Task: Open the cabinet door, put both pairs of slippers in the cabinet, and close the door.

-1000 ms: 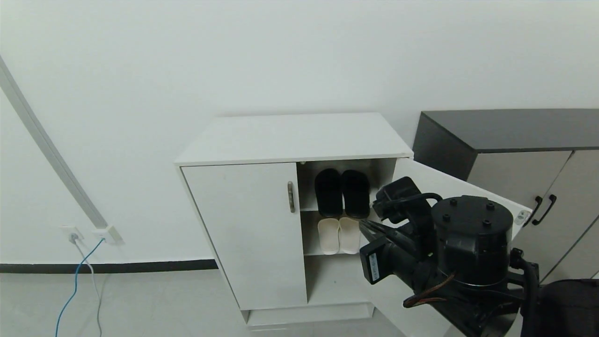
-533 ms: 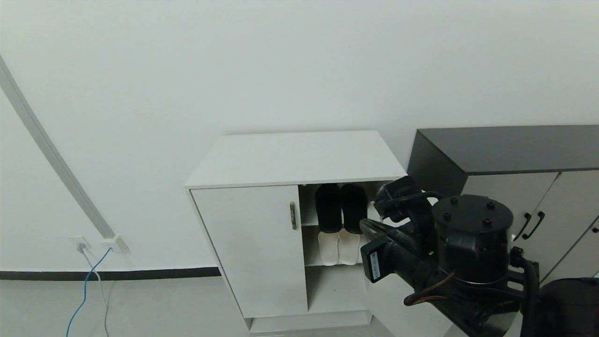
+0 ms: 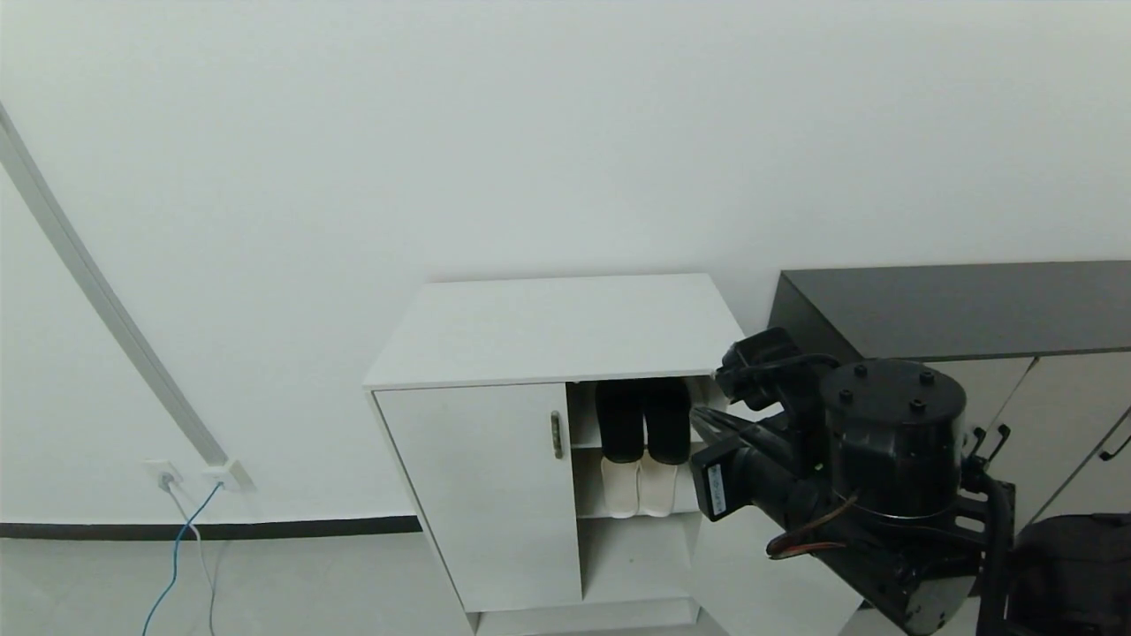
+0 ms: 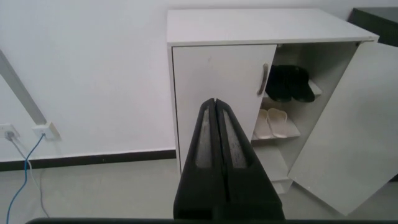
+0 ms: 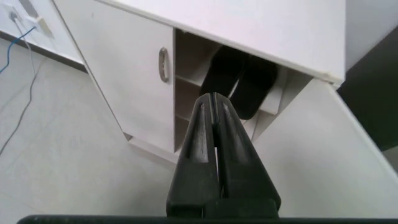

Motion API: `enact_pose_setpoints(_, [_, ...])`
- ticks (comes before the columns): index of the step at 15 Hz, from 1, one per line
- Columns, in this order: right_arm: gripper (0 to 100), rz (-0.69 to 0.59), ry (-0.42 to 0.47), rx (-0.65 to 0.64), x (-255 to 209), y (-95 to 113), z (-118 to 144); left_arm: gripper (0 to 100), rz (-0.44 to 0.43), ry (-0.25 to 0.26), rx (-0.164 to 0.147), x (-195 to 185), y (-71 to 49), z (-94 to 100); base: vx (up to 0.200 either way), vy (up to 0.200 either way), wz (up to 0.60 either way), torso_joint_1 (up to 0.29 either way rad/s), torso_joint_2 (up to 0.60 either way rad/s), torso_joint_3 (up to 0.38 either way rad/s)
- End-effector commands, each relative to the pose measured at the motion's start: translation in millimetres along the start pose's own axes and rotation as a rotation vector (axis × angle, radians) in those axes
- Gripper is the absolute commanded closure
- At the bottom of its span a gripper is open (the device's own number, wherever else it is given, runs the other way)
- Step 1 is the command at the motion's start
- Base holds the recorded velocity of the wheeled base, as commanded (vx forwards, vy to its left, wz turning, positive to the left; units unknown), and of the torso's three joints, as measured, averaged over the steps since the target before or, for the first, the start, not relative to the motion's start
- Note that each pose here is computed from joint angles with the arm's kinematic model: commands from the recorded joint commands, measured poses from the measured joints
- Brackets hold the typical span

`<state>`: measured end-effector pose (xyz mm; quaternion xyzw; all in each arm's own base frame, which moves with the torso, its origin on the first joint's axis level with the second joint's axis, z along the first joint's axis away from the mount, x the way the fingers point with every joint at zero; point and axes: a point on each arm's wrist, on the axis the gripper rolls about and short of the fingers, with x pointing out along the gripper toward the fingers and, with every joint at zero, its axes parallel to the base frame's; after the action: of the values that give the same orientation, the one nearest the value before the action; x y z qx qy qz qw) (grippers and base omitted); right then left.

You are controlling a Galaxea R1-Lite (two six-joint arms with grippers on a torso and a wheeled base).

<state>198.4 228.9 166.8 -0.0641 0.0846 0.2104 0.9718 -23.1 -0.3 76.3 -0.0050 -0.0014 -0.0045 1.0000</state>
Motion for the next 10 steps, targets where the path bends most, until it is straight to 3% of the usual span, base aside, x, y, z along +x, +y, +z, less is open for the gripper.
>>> enact_pose_setpoints(1, [100,-0.007,0.007,-0.002,2.0,-1.1,-1.8,100,0.001,0.001,-0.001,0.0,0.0,-0.1,0.000,0.000,0.00,0.076,-0.20,-0.105])
enact_pose_setpoints(7, [100,-0.029,0.023,-0.004,8.5,-6.3,-5.8,100,0.001,0.001,0.001,0.0,0.0,-0.1,0.000,0.000,-0.60,0.013,-0.02,-0.008])
enact_pose_setpoints(10, [100,-0.074,0.036,0.000,19.4,-17.5,-9.8,100,0.000,0.001,0.001,0.0,0.0,-0.1,0.000,0.000,0.00,0.000,0.00,0.000])
